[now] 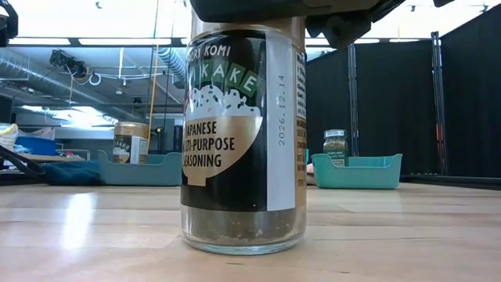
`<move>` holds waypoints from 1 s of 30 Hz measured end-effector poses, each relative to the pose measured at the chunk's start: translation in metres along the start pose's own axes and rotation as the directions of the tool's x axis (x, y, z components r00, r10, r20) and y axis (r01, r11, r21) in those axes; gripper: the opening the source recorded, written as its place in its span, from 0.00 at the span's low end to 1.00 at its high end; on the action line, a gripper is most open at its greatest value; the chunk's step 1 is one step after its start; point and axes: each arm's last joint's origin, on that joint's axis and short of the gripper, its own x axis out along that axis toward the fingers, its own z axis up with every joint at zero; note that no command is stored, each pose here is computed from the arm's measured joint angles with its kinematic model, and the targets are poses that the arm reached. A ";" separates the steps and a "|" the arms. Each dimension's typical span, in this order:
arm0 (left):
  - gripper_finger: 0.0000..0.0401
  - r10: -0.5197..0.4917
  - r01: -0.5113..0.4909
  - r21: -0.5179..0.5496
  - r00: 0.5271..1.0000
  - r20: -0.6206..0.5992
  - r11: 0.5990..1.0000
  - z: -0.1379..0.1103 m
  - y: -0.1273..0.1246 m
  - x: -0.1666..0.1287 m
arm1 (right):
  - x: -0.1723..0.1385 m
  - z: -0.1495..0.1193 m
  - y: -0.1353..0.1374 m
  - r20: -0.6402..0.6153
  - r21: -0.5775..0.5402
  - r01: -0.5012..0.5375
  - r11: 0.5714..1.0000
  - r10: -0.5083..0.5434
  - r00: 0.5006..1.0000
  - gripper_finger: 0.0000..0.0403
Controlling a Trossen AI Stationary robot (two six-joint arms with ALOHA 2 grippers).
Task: Sort spices by type
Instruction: Put the gold seasoning bottle into the blue bin
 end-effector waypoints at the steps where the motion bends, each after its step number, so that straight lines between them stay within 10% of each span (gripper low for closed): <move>1: 0.77 0.000 0.000 0.000 1.000 0.000 1.000 0.000 0.000 0.000 | 0.000 0.000 0.000 0.000 0.002 0.000 1.000 0.000 1.000 0.71; 15: 0.77 0.000 0.000 0.001 1.000 0.000 1.000 0.000 0.000 0.000 | 0.000 0.000 -0.002 0.013 0.165 0.079 0.983 -0.083 0.997 0.70; 30: 0.77 0.000 0.000 0.002 1.000 0.000 1.000 0.000 0.000 0.000 | 0.002 0.035 -0.039 0.023 0.084 0.174 0.981 -0.177 0.984 0.70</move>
